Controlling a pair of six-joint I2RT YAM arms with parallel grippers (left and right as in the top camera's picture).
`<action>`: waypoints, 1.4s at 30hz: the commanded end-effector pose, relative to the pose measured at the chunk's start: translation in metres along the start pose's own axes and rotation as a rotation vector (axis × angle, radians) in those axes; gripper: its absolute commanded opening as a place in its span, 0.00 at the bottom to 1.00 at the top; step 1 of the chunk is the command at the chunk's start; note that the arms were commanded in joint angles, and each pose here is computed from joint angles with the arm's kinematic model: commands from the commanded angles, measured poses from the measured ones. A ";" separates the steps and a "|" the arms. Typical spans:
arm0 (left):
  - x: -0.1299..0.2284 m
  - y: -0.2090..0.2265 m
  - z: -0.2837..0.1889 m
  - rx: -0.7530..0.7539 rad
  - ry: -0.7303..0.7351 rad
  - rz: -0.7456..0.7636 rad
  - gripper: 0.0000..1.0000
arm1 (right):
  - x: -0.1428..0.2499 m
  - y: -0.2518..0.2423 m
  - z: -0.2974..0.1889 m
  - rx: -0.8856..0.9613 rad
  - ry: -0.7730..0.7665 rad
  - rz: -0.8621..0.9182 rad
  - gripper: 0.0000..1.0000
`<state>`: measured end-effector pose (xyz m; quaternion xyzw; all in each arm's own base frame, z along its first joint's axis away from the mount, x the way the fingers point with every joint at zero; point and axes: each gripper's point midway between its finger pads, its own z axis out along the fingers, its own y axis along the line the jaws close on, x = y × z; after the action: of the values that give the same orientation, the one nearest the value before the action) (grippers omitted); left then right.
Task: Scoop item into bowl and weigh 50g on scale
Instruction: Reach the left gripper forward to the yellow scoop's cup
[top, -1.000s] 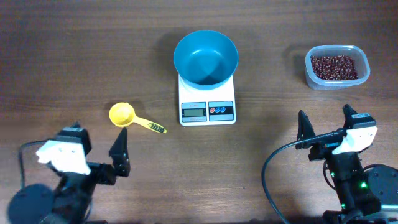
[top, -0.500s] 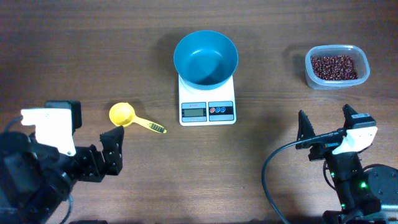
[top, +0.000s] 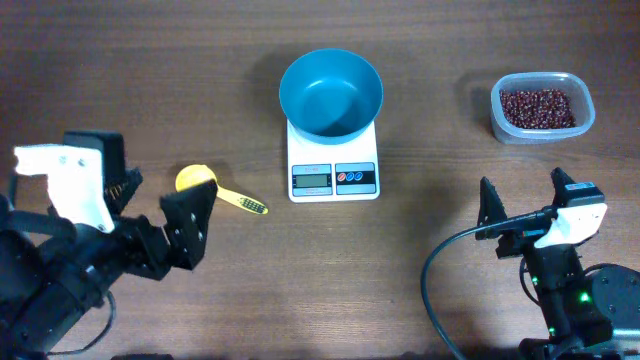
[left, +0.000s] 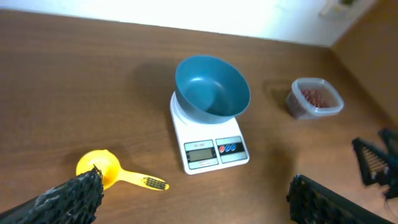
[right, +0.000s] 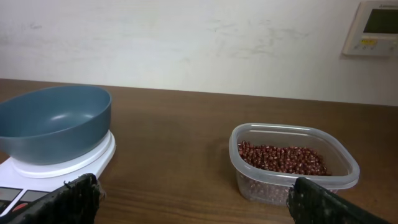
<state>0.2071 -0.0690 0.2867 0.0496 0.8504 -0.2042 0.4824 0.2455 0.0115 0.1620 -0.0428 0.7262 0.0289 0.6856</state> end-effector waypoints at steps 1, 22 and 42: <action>-0.009 0.025 0.001 -0.139 -0.028 -0.221 0.99 | 0.002 0.002 0.000 -0.007 0.002 0.001 0.99; 0.092 0.140 0.083 -0.788 0.597 -0.633 0.99 | 0.002 0.002 0.000 -0.007 0.002 0.001 0.99; 0.159 0.171 0.137 -0.833 0.616 -0.716 0.99 | 0.002 0.002 0.000 -0.007 0.002 0.001 0.99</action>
<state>0.2830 0.0120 0.0491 -0.3647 0.9265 0.0139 0.0916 0.2455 0.0115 0.1620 -0.0427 0.7262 0.0290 0.6856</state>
